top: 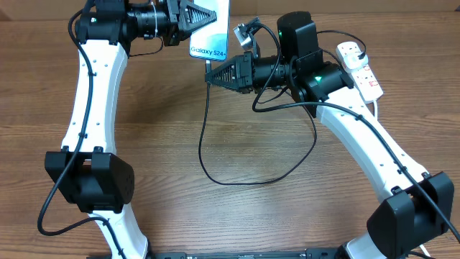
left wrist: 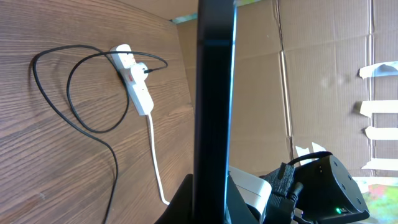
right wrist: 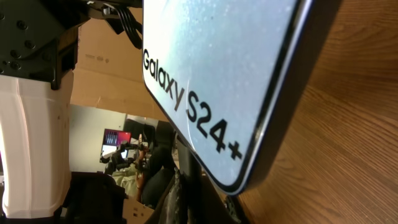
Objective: Plug charger to phone and switch on socket
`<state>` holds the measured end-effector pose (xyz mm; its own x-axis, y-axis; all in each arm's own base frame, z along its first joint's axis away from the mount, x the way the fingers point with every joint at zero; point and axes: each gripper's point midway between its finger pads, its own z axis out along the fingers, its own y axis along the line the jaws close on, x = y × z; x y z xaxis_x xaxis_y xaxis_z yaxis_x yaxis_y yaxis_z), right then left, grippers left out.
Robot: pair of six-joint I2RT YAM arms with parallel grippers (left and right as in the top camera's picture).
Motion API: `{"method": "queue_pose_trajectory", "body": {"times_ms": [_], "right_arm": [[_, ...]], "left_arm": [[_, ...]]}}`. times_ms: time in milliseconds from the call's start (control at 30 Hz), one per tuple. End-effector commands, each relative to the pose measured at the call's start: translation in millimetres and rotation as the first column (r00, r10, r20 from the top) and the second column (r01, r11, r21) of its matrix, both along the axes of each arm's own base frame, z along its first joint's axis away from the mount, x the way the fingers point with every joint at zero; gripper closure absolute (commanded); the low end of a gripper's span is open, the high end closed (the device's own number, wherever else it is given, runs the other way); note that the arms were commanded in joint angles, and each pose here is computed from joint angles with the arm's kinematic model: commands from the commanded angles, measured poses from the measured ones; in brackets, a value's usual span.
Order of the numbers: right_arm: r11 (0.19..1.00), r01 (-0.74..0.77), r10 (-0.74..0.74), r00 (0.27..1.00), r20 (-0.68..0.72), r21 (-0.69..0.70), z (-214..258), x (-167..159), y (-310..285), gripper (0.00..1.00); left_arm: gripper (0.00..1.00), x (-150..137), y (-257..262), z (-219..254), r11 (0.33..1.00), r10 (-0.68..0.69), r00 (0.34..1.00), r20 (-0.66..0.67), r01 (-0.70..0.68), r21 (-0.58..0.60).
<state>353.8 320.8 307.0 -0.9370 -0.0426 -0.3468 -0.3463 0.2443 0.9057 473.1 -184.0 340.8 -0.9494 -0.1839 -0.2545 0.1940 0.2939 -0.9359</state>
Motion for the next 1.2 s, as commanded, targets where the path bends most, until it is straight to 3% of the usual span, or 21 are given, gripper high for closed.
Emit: {"method": "queue_pose_trajectory", "body": {"times_ms": [0, 1167], "right_arm": [[1.000, 0.020, -0.020, 0.999, 0.032, 0.007, 11.2, 3.8, -1.4, 0.96], [1.000, 0.024, -0.025, 0.999, 0.021, 0.013, 12.9, 4.4, -1.0, 0.96]], "left_arm": [[0.96, -4.6, -3.6, 3.7, 0.999, -0.037, 0.999, -0.005, 0.037, -0.031], [0.96, 2.2, -0.7, -1.5, 1.000, 0.003, 1.000, -0.001, -0.003, 0.002]]}}
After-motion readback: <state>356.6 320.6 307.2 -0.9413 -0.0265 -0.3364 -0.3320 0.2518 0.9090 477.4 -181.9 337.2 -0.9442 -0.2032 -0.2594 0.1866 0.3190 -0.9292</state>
